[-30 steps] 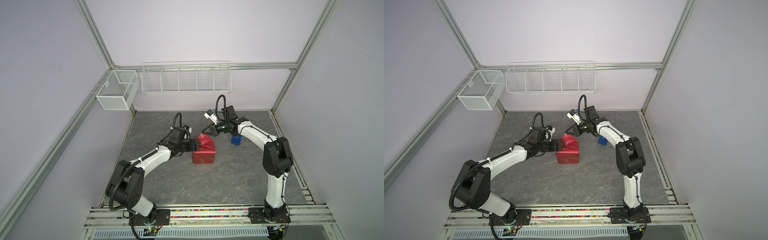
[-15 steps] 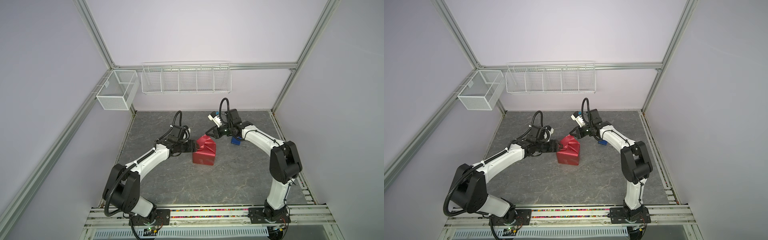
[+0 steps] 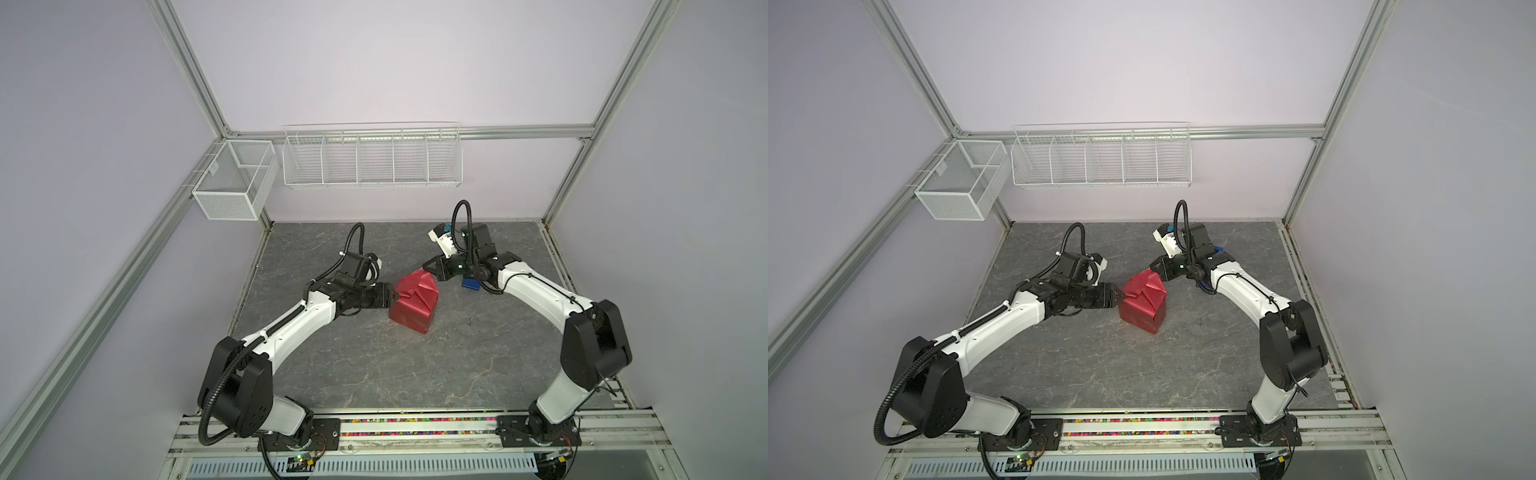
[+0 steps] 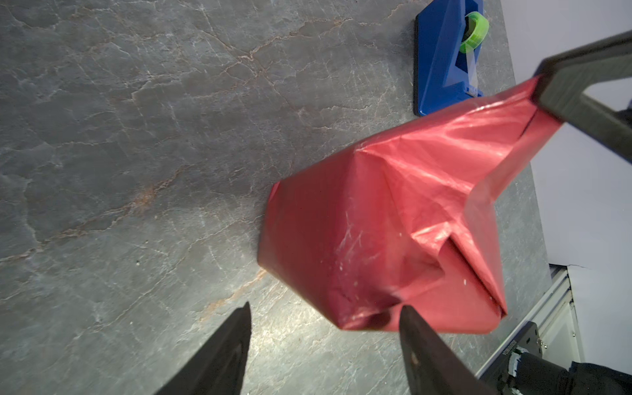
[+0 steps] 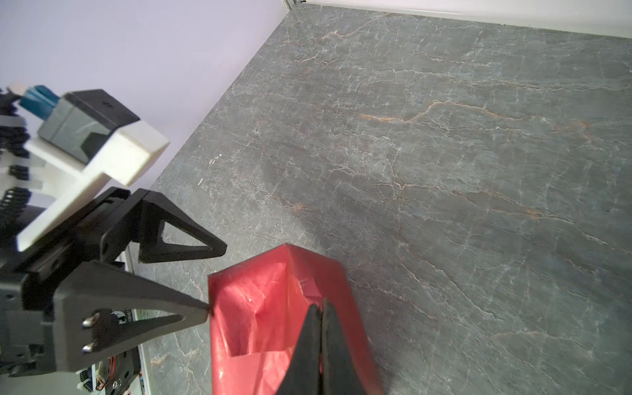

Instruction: Wrap the gift box in paper

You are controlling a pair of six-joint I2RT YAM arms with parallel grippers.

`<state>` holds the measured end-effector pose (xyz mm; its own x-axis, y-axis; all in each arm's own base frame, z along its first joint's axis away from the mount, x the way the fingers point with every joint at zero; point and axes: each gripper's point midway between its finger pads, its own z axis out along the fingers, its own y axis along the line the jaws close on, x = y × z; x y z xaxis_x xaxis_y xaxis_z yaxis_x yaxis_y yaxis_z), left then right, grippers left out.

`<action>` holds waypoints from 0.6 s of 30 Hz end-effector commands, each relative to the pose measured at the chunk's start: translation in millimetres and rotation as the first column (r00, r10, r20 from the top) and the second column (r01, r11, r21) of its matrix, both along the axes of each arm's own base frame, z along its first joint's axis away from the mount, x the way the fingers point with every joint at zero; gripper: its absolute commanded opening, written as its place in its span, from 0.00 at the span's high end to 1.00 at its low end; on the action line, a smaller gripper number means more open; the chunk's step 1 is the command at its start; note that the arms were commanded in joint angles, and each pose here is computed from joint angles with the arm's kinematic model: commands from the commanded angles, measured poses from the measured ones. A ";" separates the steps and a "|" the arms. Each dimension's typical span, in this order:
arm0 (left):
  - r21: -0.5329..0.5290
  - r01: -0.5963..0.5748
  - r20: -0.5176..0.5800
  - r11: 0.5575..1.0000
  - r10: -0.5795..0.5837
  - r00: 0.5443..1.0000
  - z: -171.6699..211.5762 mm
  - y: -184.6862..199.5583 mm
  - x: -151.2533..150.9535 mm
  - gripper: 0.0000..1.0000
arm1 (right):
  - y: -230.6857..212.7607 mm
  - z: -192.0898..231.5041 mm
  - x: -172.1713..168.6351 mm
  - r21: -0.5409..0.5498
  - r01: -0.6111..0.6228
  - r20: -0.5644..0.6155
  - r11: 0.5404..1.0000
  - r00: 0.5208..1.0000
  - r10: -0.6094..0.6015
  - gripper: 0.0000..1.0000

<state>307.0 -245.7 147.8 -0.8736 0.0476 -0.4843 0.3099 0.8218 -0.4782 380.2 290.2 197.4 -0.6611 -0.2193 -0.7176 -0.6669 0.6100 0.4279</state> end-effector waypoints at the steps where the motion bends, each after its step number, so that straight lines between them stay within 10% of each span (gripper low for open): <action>1: -0.005 0.001 -0.023 1.000 -0.001 1.000 -7.7 -2.5 -1.5 0.32 | 12.2 7.5 -15.4 0.003 -0.052 0.029 0.999 0.998 0.052 0.93; 18: 0.020 -0.012 -0.034 1.000 0.013 0.999 -20.9 -0.8 2.2 0.33 | 32.3 -19.9 -69.8 -0.038 -0.144 -0.057 0.989 0.988 0.142 0.93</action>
<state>311.1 -248.7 139.9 -0.8768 0.0468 -0.4786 0.3061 0.8219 -0.4804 325.3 324.3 172.7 -0.6629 -0.3323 -0.6709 -0.7148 0.5476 0.4350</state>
